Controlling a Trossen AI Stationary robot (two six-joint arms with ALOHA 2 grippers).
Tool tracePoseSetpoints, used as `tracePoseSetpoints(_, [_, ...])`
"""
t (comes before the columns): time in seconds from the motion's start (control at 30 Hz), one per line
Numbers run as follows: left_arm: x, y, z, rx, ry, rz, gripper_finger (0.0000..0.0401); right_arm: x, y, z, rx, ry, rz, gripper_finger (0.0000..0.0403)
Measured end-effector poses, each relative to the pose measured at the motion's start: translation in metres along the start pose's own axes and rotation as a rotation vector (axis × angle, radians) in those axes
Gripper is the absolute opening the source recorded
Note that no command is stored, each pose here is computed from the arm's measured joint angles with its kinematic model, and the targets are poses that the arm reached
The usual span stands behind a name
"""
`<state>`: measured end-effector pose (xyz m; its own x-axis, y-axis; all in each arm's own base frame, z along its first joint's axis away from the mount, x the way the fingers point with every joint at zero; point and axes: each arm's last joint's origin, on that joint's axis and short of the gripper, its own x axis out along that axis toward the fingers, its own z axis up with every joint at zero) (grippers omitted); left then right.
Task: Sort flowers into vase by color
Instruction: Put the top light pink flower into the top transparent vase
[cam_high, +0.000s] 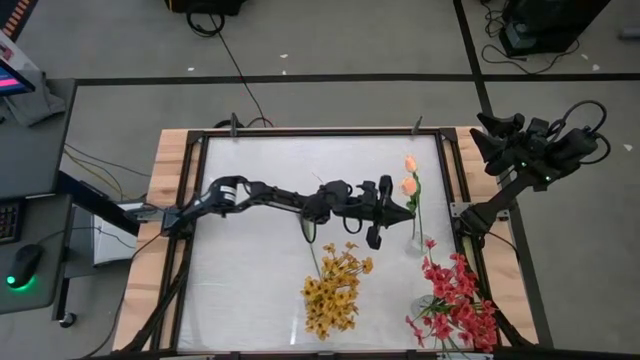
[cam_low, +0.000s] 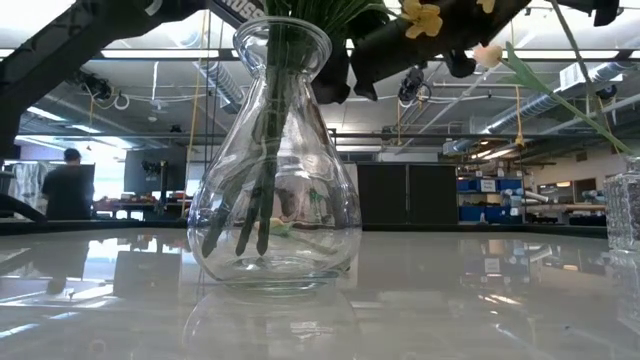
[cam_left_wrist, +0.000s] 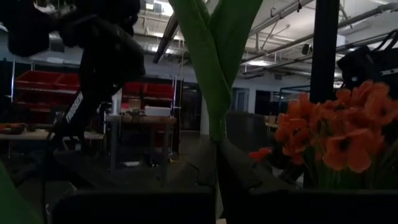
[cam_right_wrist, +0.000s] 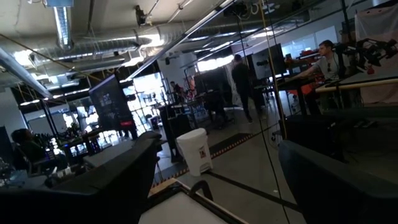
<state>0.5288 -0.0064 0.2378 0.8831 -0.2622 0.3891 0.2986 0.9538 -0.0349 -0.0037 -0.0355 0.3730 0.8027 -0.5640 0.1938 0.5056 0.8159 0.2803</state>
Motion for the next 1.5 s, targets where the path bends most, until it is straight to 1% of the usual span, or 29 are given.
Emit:
tracePoseSetpoints(0.2, [0.007, -0.002, -0.001, 0.001, 0.004, -0.006, 0.0009, 0.0, 0.0, 0.0, 0.0, 0.0, 0.0, 0.0346])
tracePoseSetpoints(0.3, [0.007, -0.002, 0.0, 0.036, 0.007, -0.004, 0.0009, 0.0, 0.0, 0.0, 0.0, 0.0, 0.0, 0.0346])
tracePoseSetpoints(0.53, [0.011, -0.003, 0.004, 0.07, -0.012, 0.017, 0.0009, 0.0, 0.0, 0.0, 0.0, 0.0, 0.0, 0.0346])
tracePoseSetpoints(0.77, [0.011, -0.003, -0.006, 0.041, 0.093, 0.027, 0.0009, 0.0, 0.0, 0.0, 0.0, 0.001, -0.003, 0.0346])
tracePoseSetpoints(0.97, [0.011, -0.004, -0.006, 0.052, 0.087, 0.026, 0.0009, 0.0, 0.0, 0.0, 0.0, 0.0, -0.003, 0.0346])
tracePoseSetpoints(1.1, [0.011, -0.004, -0.005, 0.033, 0.073, 0.026, 0.0009, 0.0, 0.0, 0.0, 0.0, 0.001, -0.003, 0.0346])
tracePoseSetpoints(1.2, [0.011, -0.005, 0.002, 0.033, 0.02, 0.031, 0.0009, 0.0, 0.0, 0.0, 0.0, 0.0, -0.003, 0.0346])
tracePoseSetpoints(1.3, [0.013, -0.004, 0.018, -0.027, 0.03, 0.07, 0.0009, 0.0, 0.0, 0.0, 0.0, 0.001, -0.003, 0.0346])
tracePoseSetpoints(1.37, [0.014, -0.002, 0.032, -0.037, 0.105, 0.111, 0.0009, 0.0, 0.0, 0.0, 0.0, 0.001, -0.003, 0.0346])
tracePoseSetpoints(1.4, [0.014, -0.002, 0.04, -0.024, 0.153, 0.122, 0.0009, 0.0, 0.0, 0.0, -0.001, 0.001, -0.003, 0.0346])
tracePoseSetpoints(1.5, [0.01, 0.001, 0.067, 0.056, 0.284, 0.144, 0.0009, 0.0, 0.0, 0.0, 0.0, 0.0, -0.002, 0.0346])
